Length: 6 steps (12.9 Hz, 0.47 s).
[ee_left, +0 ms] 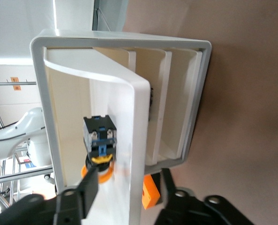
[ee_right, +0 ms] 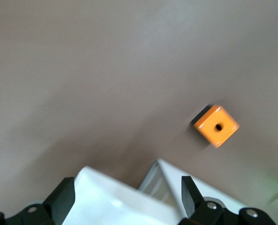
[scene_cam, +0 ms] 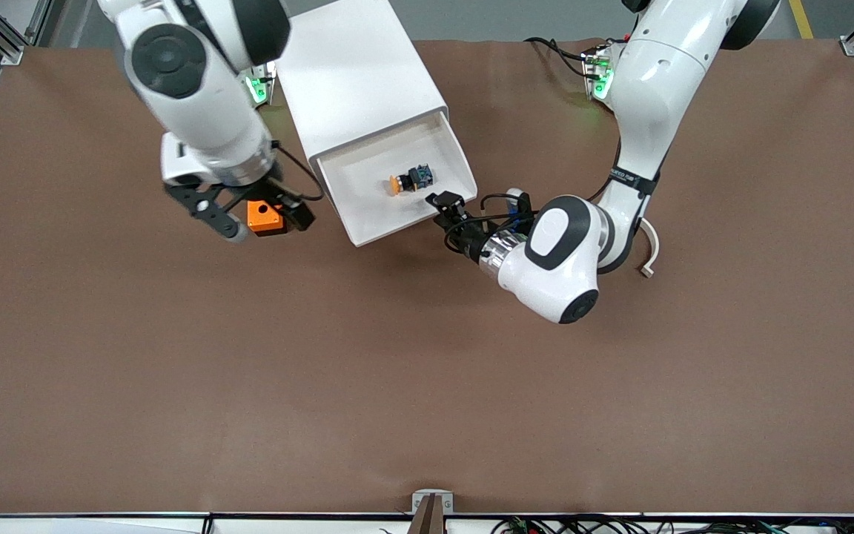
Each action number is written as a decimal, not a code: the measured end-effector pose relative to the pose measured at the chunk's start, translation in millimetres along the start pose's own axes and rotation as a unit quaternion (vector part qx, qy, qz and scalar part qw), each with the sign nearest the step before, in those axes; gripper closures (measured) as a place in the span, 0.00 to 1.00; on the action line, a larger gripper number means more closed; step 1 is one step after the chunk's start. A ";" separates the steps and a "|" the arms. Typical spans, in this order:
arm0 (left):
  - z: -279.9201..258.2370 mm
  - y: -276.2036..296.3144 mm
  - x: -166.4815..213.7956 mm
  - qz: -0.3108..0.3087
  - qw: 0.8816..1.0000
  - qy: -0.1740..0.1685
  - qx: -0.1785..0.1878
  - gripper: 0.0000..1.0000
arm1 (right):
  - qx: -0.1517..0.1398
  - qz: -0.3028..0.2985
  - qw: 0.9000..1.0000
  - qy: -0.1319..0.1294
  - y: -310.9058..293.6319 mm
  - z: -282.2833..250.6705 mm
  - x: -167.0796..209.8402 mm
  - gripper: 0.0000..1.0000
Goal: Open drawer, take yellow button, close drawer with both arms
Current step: 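Reach the right gripper into the drawer while the left gripper withdraws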
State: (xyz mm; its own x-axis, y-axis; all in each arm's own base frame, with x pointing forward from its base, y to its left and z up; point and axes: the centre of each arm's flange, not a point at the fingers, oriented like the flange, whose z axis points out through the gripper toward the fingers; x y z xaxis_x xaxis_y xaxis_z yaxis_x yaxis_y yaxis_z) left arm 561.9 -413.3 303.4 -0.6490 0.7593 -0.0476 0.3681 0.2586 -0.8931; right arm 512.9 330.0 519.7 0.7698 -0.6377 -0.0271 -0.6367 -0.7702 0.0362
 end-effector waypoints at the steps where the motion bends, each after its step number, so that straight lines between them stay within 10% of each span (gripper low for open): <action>1: -14.0 0.7 0.7 0.002 1.000 -0.007 -0.005 0.22 | 0.005 0.022 1.000 0.002 -13.2 7.8 -23.3 0.00; 3: -46.1 3.9 8.7 0.006 1.000 0.000 -0.027 0.01 | 0.010 0.059 0.998 0.004 -36.5 27.1 -70.7 0.00; 6: -102.9 3.9 26.5 0.026 0.996 0.005 -0.081 0.00 | 0.008 0.105 0.994 0.005 -55.2 52.0 -117.6 0.00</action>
State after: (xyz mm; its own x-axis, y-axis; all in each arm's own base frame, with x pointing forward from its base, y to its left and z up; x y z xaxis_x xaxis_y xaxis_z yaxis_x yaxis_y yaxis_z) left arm 614.6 -330.7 344.8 -0.6202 0.7796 -0.0865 0.5039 0.3114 -0.8056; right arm 455.2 447.0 468.9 0.6203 -0.7843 -0.0115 -0.7839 -0.6204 0.0239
